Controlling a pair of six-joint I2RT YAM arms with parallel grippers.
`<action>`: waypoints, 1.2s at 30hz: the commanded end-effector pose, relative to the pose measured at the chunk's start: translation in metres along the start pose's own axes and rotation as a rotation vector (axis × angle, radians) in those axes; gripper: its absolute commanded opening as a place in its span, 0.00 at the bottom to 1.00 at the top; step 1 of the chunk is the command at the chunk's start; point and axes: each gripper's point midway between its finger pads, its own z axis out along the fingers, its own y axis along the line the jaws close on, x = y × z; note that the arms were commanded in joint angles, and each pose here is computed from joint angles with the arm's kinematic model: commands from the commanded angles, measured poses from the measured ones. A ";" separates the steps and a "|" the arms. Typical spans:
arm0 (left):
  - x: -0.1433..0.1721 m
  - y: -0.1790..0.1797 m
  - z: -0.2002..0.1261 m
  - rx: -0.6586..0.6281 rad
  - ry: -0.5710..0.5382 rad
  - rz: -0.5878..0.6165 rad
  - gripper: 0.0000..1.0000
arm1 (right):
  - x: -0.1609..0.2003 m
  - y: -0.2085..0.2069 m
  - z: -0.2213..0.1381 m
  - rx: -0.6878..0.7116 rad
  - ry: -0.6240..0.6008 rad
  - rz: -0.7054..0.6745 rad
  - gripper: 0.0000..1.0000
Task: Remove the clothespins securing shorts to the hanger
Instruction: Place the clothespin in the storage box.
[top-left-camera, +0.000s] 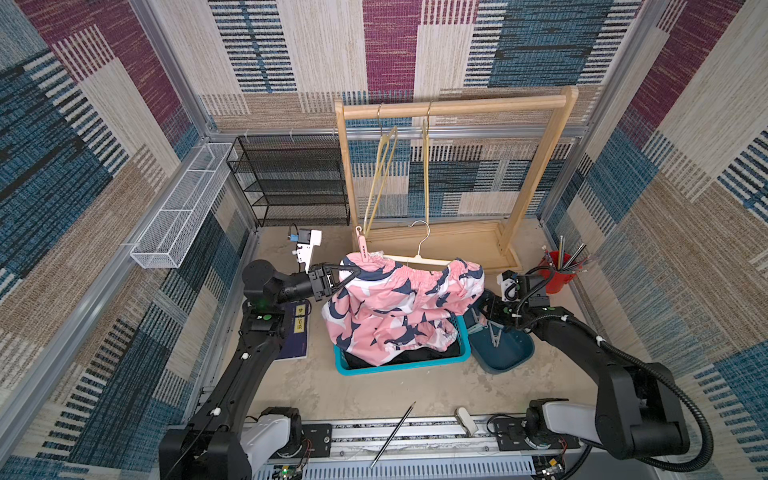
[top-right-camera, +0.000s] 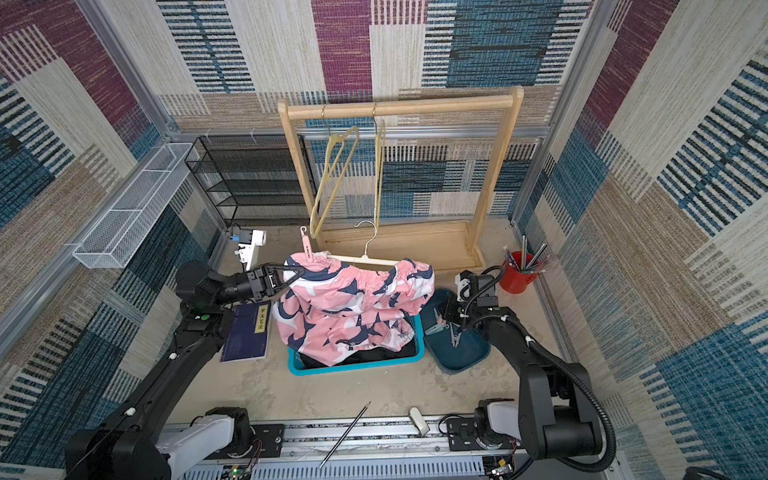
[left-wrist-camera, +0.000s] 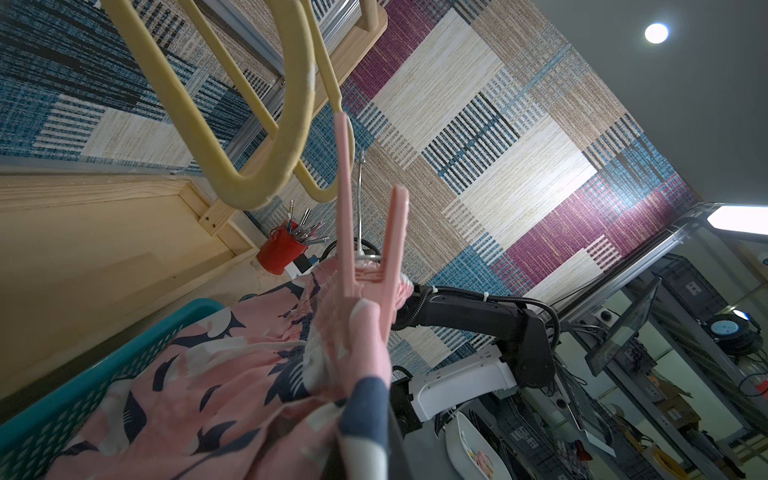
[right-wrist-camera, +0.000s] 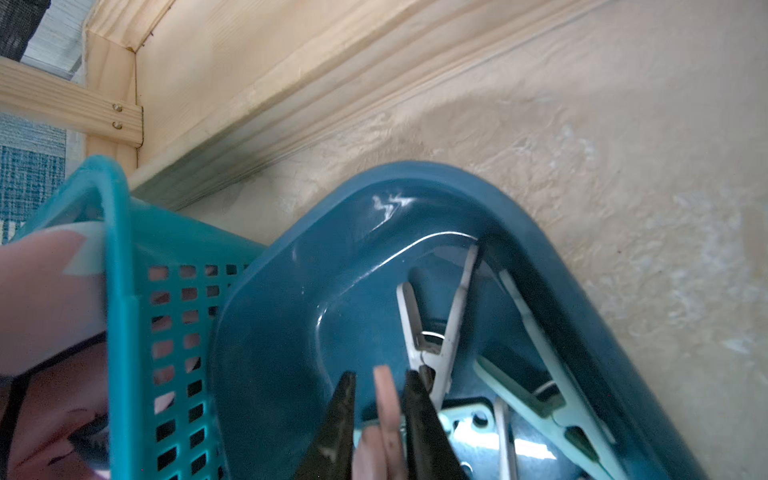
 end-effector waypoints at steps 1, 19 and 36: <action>-0.004 -0.005 0.000 0.009 -0.009 0.059 0.00 | -0.013 0.005 0.003 -0.021 -0.050 -0.010 0.42; -0.001 -0.015 0.000 0.035 0.021 0.071 0.00 | -0.112 0.091 -0.108 -0.295 -0.399 -0.252 0.60; 0.003 -0.022 0.002 0.045 0.040 0.082 0.00 | -0.086 0.238 -0.196 -0.904 -0.294 -0.834 0.65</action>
